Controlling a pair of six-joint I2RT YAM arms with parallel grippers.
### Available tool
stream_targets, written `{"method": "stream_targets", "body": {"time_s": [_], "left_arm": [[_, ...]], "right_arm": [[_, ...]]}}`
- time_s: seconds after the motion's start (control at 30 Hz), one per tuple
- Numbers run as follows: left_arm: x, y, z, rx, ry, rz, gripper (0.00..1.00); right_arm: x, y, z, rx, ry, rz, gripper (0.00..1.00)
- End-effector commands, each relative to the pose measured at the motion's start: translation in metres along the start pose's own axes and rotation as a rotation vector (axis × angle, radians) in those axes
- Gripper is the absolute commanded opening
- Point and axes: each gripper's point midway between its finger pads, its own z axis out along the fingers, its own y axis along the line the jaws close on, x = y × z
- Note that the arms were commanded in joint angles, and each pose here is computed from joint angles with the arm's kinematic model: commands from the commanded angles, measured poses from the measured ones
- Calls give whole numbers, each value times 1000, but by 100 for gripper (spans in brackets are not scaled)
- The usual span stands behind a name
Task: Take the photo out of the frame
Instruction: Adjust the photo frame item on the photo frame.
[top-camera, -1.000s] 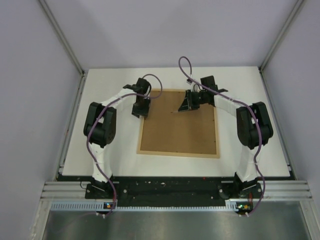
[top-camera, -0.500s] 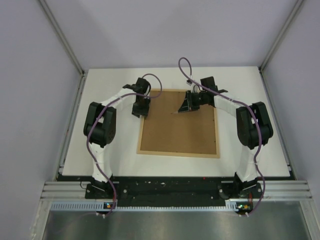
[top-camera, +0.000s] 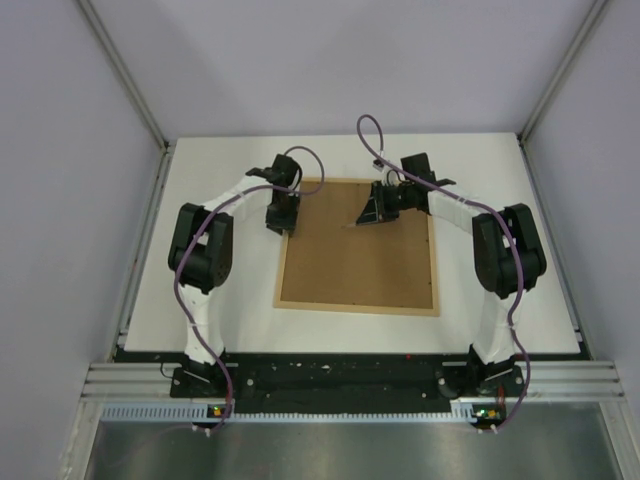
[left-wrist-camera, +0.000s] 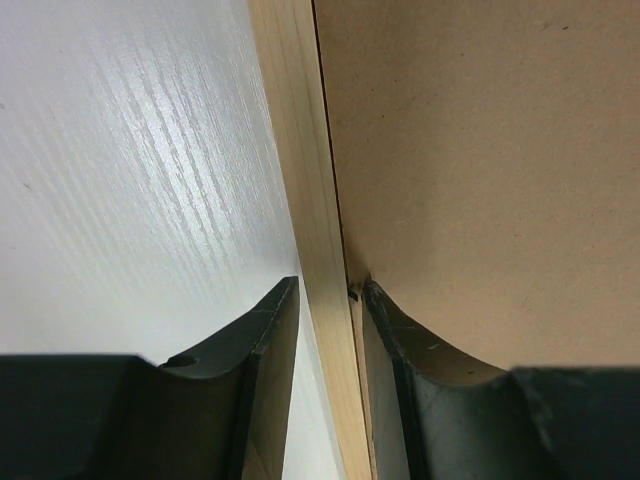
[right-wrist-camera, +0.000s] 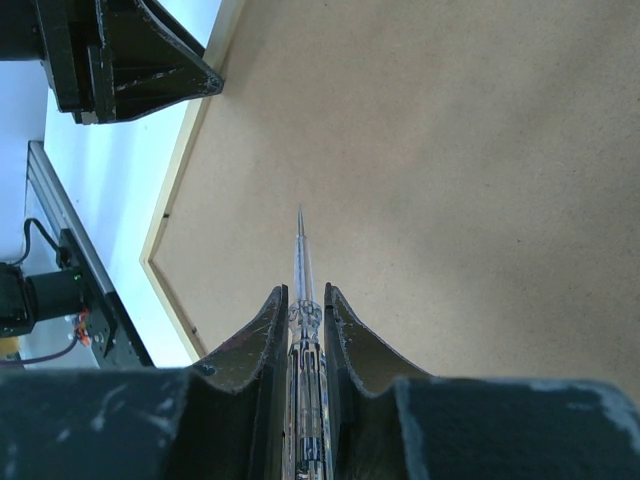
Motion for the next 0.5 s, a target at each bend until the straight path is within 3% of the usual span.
{"method": "stream_targets", "body": {"time_s": [0.0, 0.17, 0.33, 0.4, 0.47], "left_arm": [[-18, 2, -3, -7, -54, -24, 36], [-17, 1, -2, -3, -50, -24, 27], [-16, 1, -7, 11, -57, -30, 9], [-16, -6, -13, 65, -66, -34, 0], [-16, -12, -18, 146, -83, -59, 0]], "right_arm": [[-8, 8, 0, -30, -26, -28, 0], [-6, 7, 1, -31, -20, -25, 0], [-5, 5, 3, -24, -16, -20, 0], [-2, 1, 4, -14, -11, -13, 0], [-1, -2, 7, -8, -4, -5, 0]]}}
